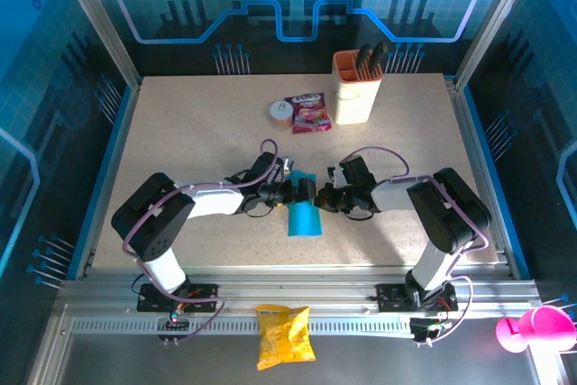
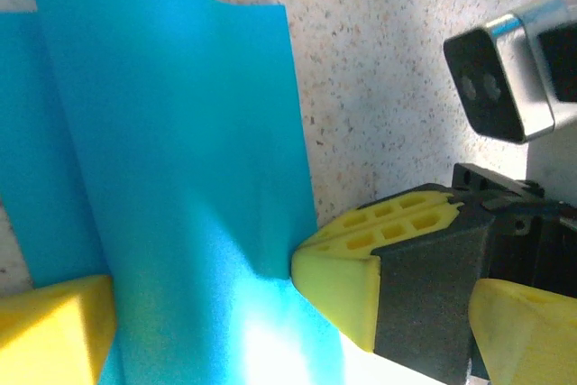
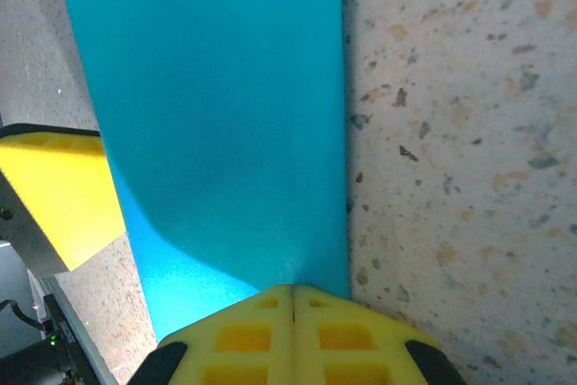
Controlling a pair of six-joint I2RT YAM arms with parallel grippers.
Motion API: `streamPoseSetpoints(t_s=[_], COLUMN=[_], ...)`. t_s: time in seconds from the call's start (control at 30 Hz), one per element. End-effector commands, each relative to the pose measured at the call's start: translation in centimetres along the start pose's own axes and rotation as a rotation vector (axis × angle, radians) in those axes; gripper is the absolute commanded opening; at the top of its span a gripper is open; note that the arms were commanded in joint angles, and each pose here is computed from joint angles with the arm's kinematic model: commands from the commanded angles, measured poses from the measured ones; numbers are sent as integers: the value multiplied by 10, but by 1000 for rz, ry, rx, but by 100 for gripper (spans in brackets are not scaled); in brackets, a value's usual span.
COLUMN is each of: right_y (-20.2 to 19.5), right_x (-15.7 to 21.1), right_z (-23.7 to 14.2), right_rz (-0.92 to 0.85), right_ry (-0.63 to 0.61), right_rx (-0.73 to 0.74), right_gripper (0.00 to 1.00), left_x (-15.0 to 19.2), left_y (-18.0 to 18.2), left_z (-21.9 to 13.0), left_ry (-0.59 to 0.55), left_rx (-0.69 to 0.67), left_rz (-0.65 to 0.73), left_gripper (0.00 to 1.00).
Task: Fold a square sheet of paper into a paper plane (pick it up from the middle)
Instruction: Third fold the triangle at the center of the table.
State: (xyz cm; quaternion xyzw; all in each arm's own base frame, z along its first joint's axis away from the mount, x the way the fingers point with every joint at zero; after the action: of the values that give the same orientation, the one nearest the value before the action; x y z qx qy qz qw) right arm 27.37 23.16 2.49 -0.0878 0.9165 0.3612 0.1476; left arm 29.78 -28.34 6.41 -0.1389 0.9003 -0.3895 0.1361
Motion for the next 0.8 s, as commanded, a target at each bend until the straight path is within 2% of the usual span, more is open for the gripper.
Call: streamPoseSetpoints(t_s=[0.0,0.27,0.57,0.67,0.77], right_y=[-37,-38,-38,-38,-38], right_x=[38,38,38,37,38], right_z=[8,9,10,10,10], right_rz=[87,90,93,92,94], right_ry=[115,120,121,121,123], right_rx=[124,126,122,122,123], right_gripper=[0,0,0,0,0], left_x=[-10,-21,-16,-14,-11], left_y=[-21,-20,-9,-1,7], left_z=[-12,-17,-16,-16,-16], left_ry=[-27,-38,0,10,17], left_rx=[129,162,156,143,131], left_rz=[21,9,23,26,29], left_gripper=[100,100,100,95,85])
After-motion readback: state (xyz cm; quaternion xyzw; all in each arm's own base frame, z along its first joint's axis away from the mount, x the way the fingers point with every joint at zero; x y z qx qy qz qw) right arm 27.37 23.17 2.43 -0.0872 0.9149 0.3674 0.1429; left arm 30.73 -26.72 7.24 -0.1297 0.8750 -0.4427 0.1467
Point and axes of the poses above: each hand's point on the last joint's axis, 136 mm out from that joint toward the fingers, its own z axis out along the fingers, its own y axis along the line the jaws close on, x = y × z, the point moved 2 cm from there along -z, back along the fingers, and after that the axes turned 15 degrees about -z, right-handed, at the moved point
